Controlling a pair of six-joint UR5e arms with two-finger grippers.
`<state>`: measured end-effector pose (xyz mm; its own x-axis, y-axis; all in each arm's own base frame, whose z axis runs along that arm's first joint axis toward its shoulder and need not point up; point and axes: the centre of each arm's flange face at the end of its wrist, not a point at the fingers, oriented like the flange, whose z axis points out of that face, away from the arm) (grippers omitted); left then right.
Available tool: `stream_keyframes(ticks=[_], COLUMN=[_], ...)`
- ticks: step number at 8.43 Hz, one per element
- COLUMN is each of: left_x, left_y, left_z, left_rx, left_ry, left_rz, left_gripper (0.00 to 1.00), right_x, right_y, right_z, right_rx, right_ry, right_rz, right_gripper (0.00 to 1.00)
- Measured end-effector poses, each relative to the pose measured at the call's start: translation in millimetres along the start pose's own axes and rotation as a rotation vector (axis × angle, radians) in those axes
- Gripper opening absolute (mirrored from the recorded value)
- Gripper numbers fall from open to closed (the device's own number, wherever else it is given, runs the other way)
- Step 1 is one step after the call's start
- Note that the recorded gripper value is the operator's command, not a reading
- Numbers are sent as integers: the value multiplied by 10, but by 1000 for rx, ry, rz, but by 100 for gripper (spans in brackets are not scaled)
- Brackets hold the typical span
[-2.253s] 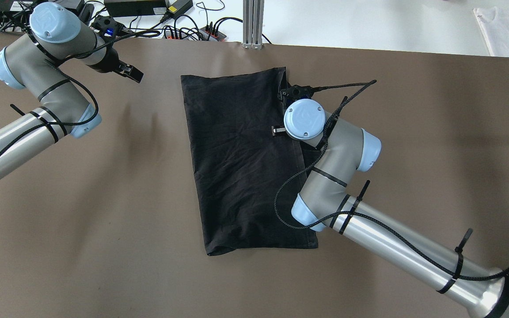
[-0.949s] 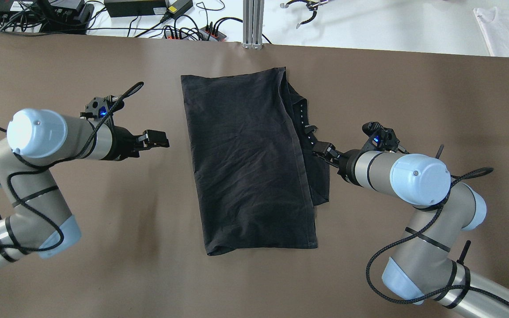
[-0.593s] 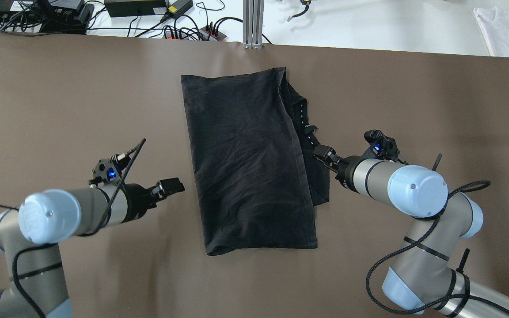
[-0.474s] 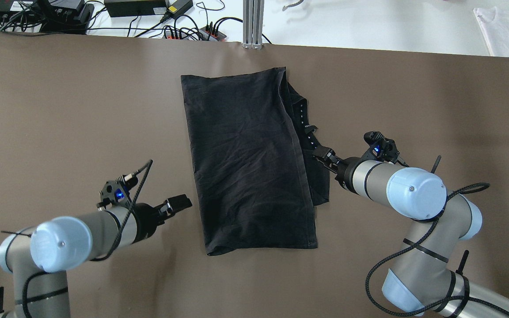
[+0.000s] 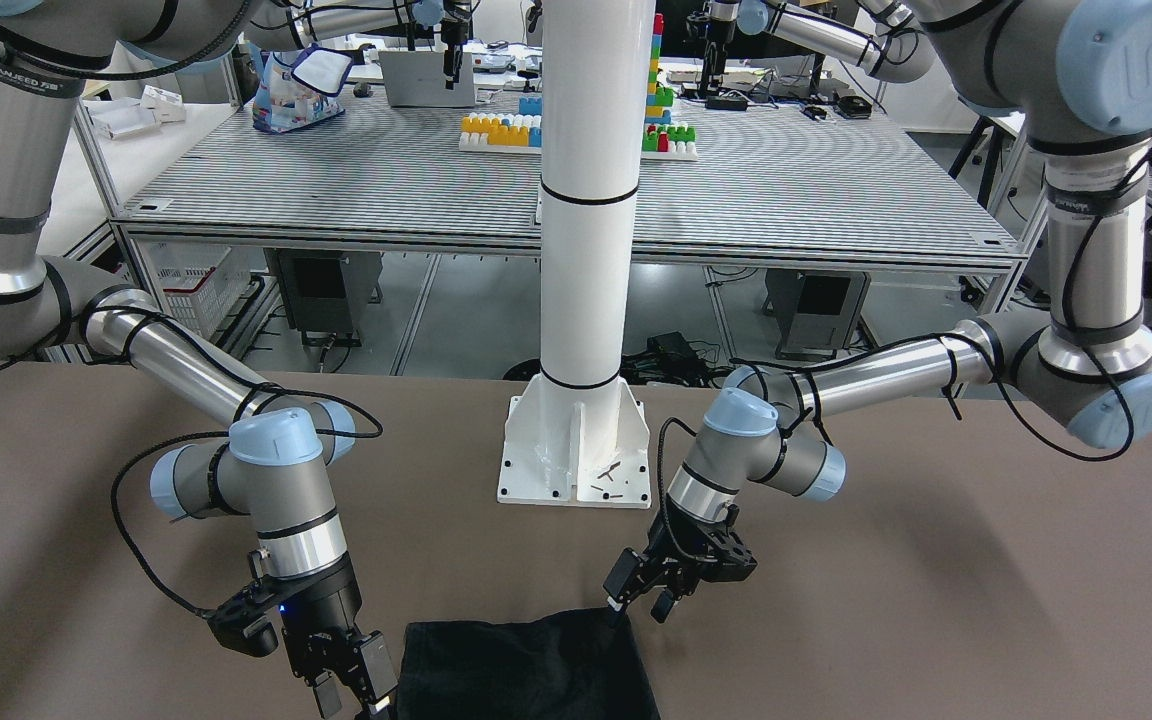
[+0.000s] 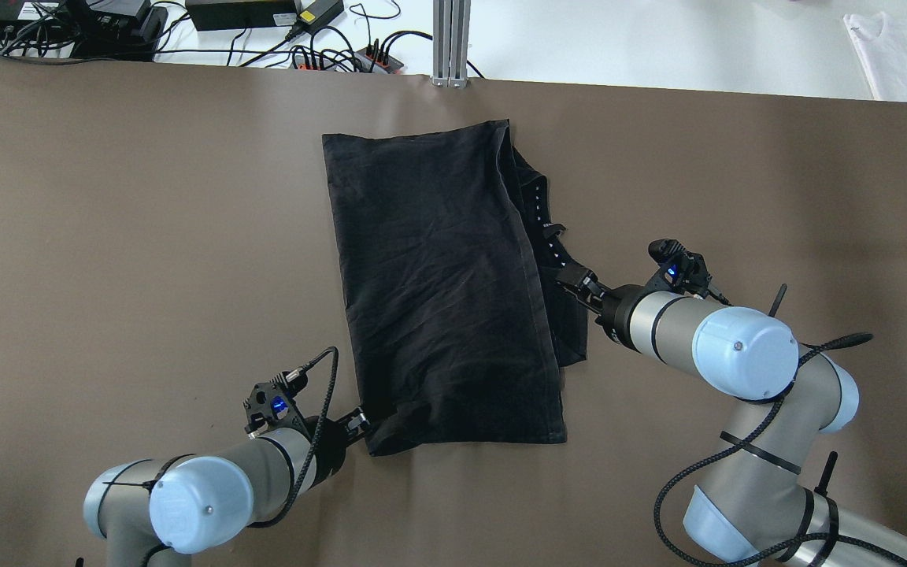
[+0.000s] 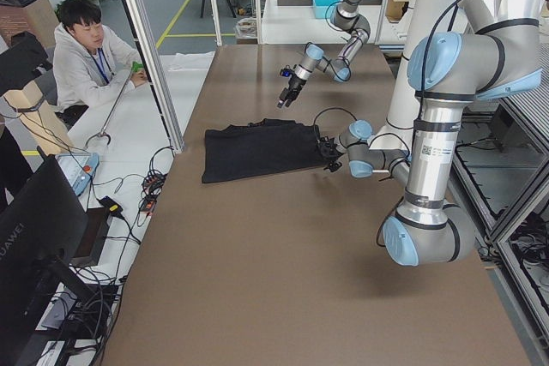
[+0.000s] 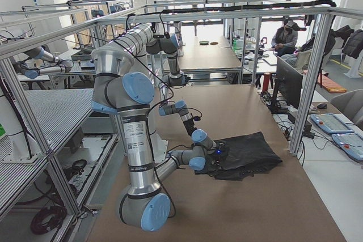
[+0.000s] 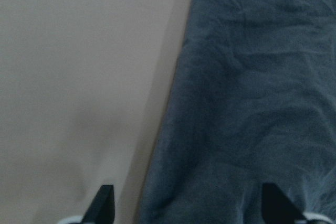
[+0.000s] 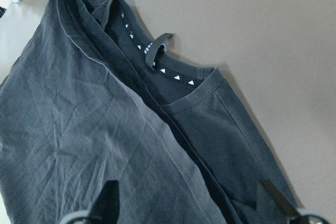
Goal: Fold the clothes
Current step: 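Grasp the near corners of the shirt with both grippers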
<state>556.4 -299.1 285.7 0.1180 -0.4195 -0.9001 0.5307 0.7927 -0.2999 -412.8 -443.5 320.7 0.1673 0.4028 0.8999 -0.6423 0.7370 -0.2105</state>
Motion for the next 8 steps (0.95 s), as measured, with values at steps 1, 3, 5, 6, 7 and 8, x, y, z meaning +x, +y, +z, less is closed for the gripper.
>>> stream_keyframes(ticks=[1, 3, 5, 6, 7, 8], left_x=[64, 86, 48, 45, 47, 42], left_y=[73, 119, 119, 120, 133, 185], left_z=[87, 157, 193, 209, 216, 216], left_rx=[0, 2, 7, 12, 14, 9], left_ry=[2, -3, -10, -10, -9, -9], left_rz=[-4, -5, -2, 0, 2, 5], left_gripper=[100, 92, 49, 49, 47, 16], right_x=[17, 26, 29, 28, 29, 29], right_y=[10, 50, 61, 62, 64, 64], right_z=[-5, -4, -2, -2, -2, -2], right_rx=[-3, -8, -6, -6, -6, -6], right_ry=[-6, -12, -13, -14, -14, -14], right_rz=[-2, -5, -6, -6, -6, -6], right_gripper=[93, 93, 93, 93, 93, 93])
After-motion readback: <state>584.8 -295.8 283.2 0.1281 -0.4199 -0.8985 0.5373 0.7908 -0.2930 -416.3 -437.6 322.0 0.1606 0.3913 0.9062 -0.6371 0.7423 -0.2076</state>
